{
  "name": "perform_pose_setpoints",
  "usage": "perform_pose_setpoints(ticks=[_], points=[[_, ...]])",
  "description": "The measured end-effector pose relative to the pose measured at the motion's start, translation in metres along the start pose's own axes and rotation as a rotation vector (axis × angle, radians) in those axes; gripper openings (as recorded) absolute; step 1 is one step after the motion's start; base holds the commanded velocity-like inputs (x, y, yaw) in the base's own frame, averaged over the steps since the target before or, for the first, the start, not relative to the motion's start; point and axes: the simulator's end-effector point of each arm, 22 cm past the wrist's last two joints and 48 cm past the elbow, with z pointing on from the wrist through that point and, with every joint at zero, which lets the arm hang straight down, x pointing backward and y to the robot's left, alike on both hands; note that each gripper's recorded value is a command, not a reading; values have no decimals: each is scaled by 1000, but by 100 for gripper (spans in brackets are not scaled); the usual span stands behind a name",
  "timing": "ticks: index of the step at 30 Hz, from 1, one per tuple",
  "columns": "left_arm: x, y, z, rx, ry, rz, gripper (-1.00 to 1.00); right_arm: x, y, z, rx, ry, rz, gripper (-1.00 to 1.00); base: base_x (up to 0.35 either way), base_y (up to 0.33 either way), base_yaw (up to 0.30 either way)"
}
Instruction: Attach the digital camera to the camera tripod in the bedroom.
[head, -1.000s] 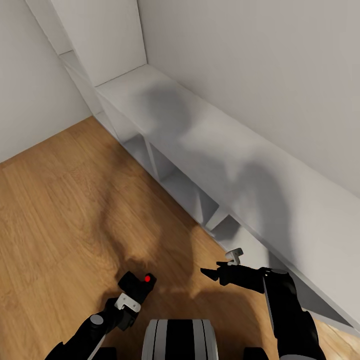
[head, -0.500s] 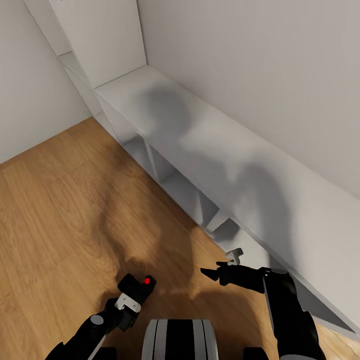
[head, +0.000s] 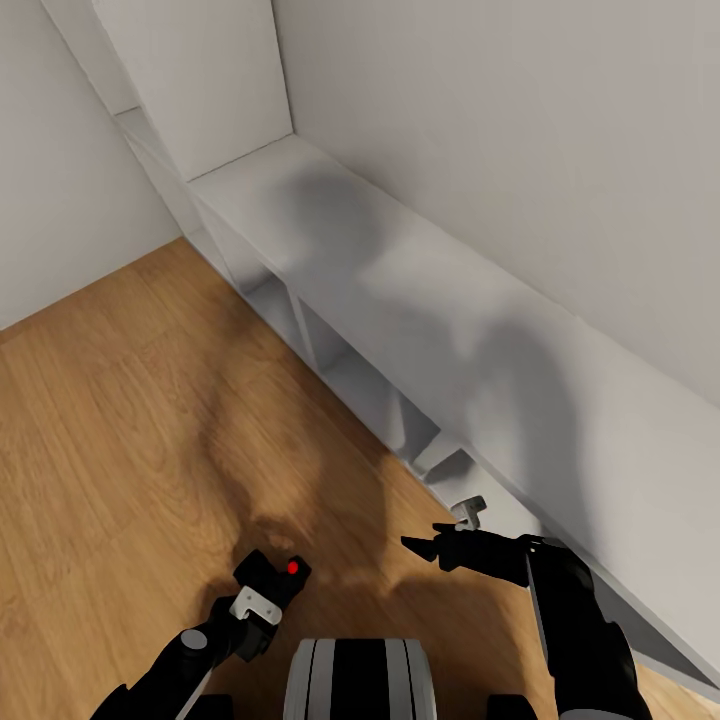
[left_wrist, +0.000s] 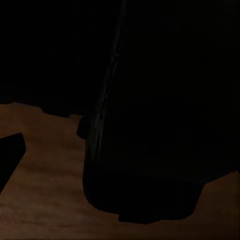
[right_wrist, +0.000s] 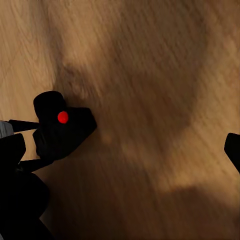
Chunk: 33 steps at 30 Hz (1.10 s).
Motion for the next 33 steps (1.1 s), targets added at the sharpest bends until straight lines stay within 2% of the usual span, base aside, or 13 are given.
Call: perform_pose_setpoints(ticks=[9, 10, 26, 33], points=[[0, 0, 0, 0, 0, 0, 100, 0, 0, 0, -1, 0, 0, 100, 1, 0, 0], [0, 0, 0, 0, 1, -1, -100, 0, 0, 0, -1, 0, 0, 100, 0, 0, 0], [5, -1, 0, 2, 16, 1, -100, 0, 0, 0, -2, -2, 1, 100, 0, 0, 0], [-10, 0, -2, -1, -16, 2, -100, -4, 1, -2, 1, -9, -7, 100, 0, 0, 0]])
